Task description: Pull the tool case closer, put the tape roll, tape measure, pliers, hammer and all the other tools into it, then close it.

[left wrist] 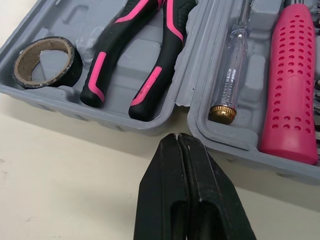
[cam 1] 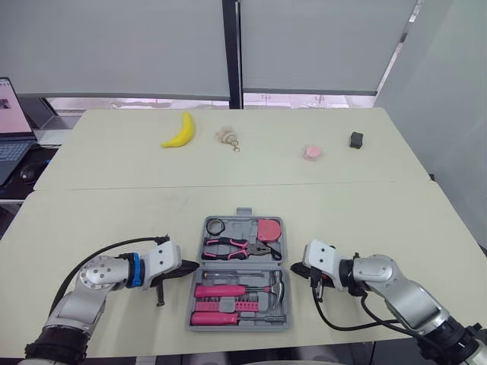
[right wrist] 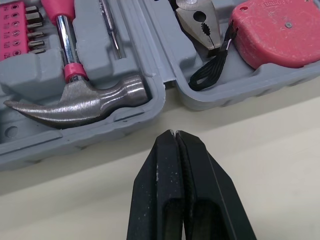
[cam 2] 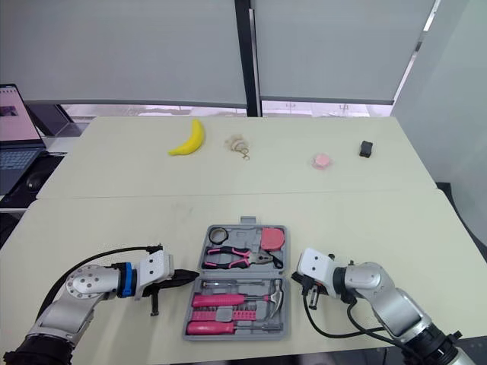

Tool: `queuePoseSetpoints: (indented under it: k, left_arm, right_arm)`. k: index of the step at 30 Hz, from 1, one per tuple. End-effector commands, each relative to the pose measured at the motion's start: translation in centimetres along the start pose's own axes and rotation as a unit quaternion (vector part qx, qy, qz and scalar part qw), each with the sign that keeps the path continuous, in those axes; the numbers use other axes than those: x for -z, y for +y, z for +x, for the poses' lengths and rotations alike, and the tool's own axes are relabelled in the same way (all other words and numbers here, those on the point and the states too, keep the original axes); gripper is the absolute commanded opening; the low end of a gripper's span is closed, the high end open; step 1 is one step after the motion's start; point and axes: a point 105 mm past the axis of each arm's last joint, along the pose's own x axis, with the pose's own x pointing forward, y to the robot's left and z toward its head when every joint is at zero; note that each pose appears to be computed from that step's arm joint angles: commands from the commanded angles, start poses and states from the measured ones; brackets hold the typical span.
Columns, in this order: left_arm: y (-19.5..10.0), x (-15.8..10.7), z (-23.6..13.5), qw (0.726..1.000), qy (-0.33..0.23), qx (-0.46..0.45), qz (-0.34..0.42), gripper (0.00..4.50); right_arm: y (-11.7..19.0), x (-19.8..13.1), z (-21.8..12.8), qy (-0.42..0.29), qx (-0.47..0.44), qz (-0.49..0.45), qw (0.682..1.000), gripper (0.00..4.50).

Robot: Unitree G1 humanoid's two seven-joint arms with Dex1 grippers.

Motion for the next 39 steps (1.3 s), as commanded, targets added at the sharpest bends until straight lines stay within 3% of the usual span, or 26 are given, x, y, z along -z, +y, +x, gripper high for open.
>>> queuePoseSetpoints:
  k: [1,17,25,39]
  left_arm:
    - [-0.2,-0.6,0.4,1.000,-0.007,0.000,0.024,0.00]
    - [-0.9,-1.0,2.3,0.999,-0.023,0.002,0.038,0.00]
    - [-2.2,-1.9,3.0,0.998,-0.041,0.025,0.028,0.00]
    - [-3.7,-1.1,2.0,0.999,-0.024,0.035,0.012,0.00]
  right_arm:
    - [0.1,-1.0,0.4,-0.012,-0.008,-0.019,1.000,0.05]
    - [-0.1,-1.8,1.9,-0.021,-0.018,-0.036,0.999,0.05]
    - [1.3,-2.4,2.0,-0.029,-0.044,-0.033,0.998,0.05]
    - [3.2,-2.0,1.8,-0.022,-0.065,-0.016,0.997,0.05]
